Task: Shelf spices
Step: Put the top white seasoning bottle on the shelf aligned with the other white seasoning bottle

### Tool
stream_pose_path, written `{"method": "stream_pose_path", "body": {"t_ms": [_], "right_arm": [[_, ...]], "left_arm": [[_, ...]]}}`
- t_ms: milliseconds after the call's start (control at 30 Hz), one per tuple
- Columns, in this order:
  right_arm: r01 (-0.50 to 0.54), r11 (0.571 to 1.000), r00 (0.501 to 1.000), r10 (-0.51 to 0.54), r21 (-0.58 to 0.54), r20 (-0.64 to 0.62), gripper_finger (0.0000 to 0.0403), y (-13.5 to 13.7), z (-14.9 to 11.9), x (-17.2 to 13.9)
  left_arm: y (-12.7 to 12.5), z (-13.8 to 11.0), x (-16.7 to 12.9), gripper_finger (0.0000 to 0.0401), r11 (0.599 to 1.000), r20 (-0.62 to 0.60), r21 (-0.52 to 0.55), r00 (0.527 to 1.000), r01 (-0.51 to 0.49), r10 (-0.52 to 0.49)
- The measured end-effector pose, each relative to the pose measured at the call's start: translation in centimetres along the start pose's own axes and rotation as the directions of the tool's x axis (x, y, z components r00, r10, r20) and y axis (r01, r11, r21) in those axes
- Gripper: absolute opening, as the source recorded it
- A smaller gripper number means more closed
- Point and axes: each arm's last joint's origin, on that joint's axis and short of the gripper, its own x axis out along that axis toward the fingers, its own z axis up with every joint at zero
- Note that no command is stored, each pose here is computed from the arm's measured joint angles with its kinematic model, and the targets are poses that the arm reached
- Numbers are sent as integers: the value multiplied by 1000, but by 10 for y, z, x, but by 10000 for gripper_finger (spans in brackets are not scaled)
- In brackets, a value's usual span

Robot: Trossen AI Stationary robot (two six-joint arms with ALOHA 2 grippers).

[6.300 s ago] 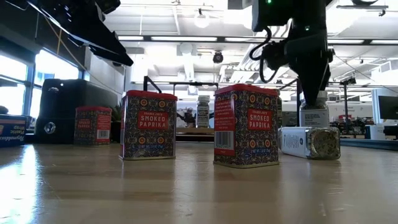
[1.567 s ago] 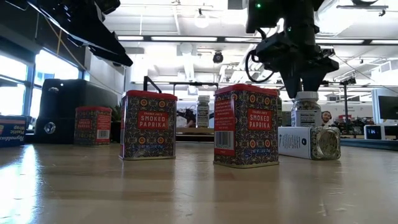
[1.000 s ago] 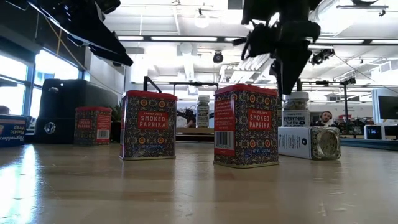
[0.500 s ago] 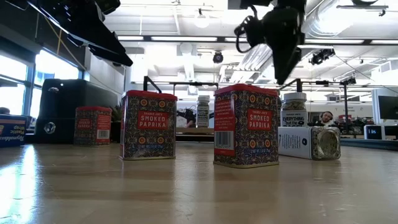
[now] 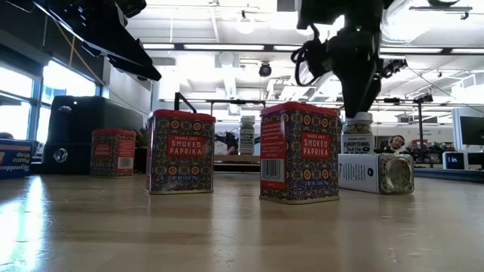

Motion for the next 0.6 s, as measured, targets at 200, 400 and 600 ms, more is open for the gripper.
{"method": "stream_pose_path", "body": {"t_ms": [200,400,600], "right_arm": [[48,999,999,-48,-10,13,249,0,-5,8],[42,999,999,-42,18,22,194,2,-4,7],[-18,1000,992,18,4,123,194,12,13,-24]], "left_arm": [[0,0,0,266,1000,5,-2,1000,1,-1],[0,0,0,266,1000,5,-1,1000,1,-1],[0,1,0,266,1000,11,-3,1000,2,-2]]}}
